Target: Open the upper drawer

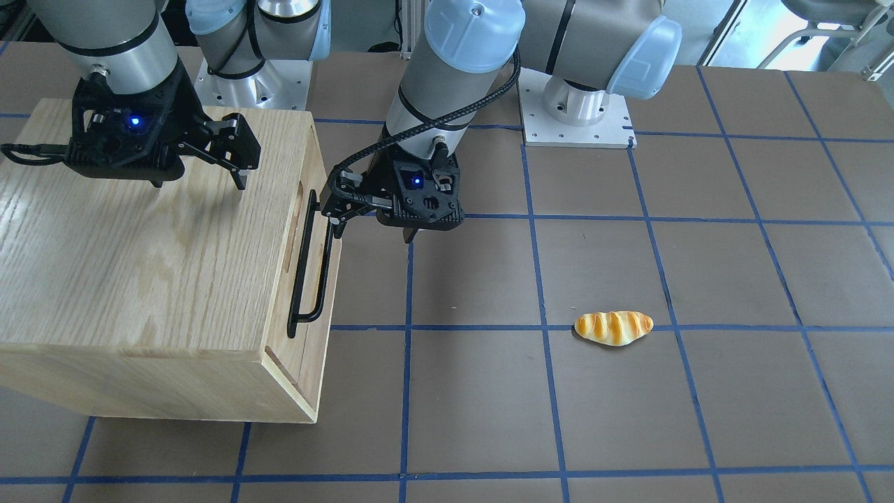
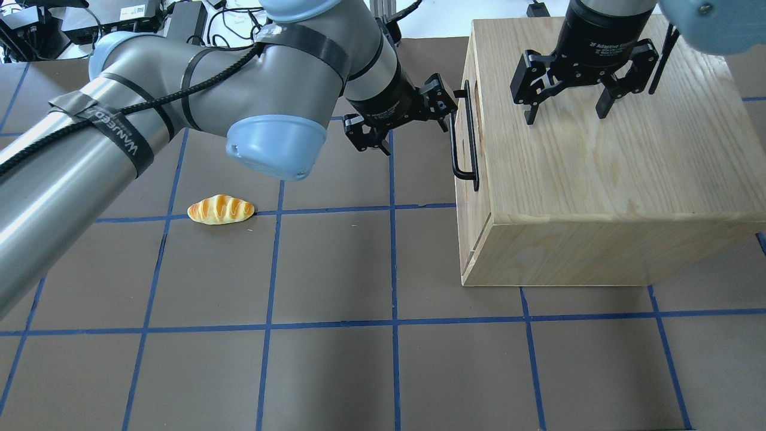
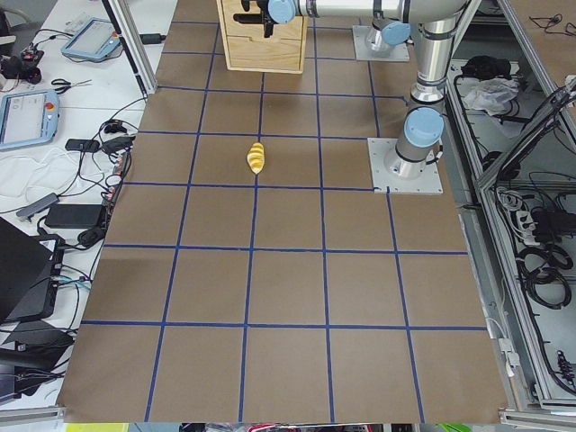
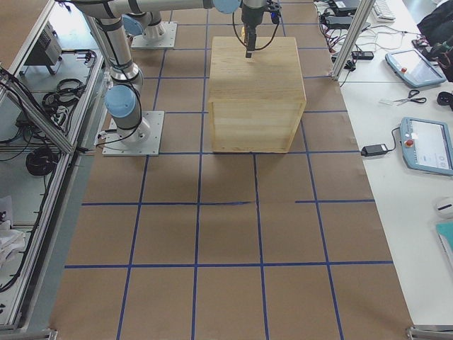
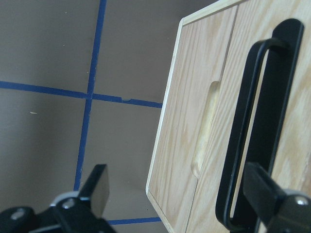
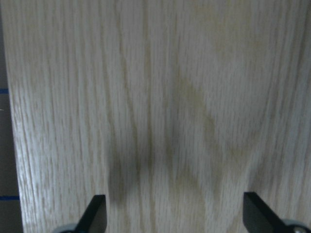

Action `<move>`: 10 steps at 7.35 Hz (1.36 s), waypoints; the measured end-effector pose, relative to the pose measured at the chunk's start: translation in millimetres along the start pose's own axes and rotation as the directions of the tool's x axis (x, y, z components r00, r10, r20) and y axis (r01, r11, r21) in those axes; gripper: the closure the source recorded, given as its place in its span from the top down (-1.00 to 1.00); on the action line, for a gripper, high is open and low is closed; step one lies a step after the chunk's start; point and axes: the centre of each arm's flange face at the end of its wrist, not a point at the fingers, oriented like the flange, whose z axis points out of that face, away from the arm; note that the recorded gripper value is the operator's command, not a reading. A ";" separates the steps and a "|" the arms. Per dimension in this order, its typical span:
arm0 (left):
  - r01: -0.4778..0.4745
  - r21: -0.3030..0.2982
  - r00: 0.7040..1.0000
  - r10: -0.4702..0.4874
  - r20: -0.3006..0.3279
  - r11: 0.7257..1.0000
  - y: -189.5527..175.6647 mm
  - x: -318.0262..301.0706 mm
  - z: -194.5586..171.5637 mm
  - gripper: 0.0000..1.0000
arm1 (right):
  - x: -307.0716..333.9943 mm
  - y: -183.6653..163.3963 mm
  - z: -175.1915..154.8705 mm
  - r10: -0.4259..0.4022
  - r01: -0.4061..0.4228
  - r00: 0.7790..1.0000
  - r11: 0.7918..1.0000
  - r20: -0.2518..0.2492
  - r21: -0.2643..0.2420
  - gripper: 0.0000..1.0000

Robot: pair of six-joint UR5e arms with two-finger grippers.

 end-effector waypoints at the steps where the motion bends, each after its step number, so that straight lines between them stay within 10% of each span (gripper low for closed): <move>1: -0.009 0.005 1.000 0.009 -0.006 1.000 -1.7 2.6 6.0 1.00 | 0.0 0.0 0.0 0.000 0.000 1.000 1.000 0.000 0.000 1.00; 10: -0.027 0.004 1.000 0.027 -0.015 1.000 -5.9 11.7 45.8 1.00 | 0.0 0.0 0.0 0.000 0.000 1.000 1.000 0.000 0.000 1.00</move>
